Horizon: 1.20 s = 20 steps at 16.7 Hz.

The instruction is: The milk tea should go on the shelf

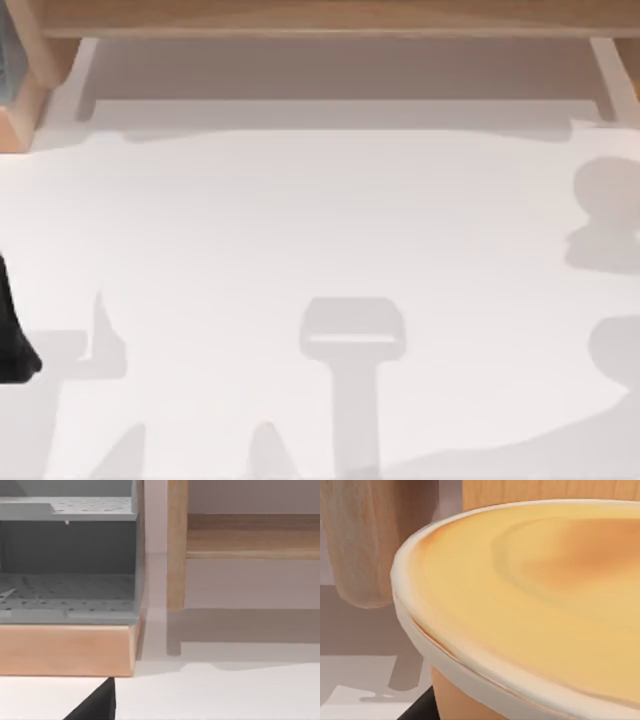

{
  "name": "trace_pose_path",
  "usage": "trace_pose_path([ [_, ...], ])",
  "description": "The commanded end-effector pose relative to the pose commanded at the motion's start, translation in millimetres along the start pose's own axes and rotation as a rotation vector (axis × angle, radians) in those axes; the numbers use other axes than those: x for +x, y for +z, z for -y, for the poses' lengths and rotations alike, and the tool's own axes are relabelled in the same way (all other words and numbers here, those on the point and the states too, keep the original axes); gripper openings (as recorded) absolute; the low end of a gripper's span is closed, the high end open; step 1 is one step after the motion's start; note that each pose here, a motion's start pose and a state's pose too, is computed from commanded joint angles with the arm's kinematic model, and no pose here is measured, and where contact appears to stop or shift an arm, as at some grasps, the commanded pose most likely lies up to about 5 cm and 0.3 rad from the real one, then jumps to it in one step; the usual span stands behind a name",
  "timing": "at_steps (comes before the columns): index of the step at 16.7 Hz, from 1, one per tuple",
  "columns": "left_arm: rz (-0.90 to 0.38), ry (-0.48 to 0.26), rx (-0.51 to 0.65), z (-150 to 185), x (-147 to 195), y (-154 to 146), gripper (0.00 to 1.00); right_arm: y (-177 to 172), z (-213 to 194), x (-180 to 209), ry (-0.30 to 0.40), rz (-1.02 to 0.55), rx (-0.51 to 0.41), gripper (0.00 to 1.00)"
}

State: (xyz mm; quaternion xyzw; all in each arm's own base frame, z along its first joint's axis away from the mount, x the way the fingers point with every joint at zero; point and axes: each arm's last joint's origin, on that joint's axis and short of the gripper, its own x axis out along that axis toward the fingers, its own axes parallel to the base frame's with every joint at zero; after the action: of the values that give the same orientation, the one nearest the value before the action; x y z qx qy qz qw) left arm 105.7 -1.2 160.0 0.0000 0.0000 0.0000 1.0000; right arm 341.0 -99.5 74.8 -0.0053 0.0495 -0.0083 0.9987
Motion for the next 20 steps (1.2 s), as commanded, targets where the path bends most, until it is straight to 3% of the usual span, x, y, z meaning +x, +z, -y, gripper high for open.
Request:
trace_pose_path([
  [20,0.0,0.0,0.0,0.0,0.0,0.0,1.0,20.2,-5.6,1.1,0.009,0.039,-0.011,0.0],
])
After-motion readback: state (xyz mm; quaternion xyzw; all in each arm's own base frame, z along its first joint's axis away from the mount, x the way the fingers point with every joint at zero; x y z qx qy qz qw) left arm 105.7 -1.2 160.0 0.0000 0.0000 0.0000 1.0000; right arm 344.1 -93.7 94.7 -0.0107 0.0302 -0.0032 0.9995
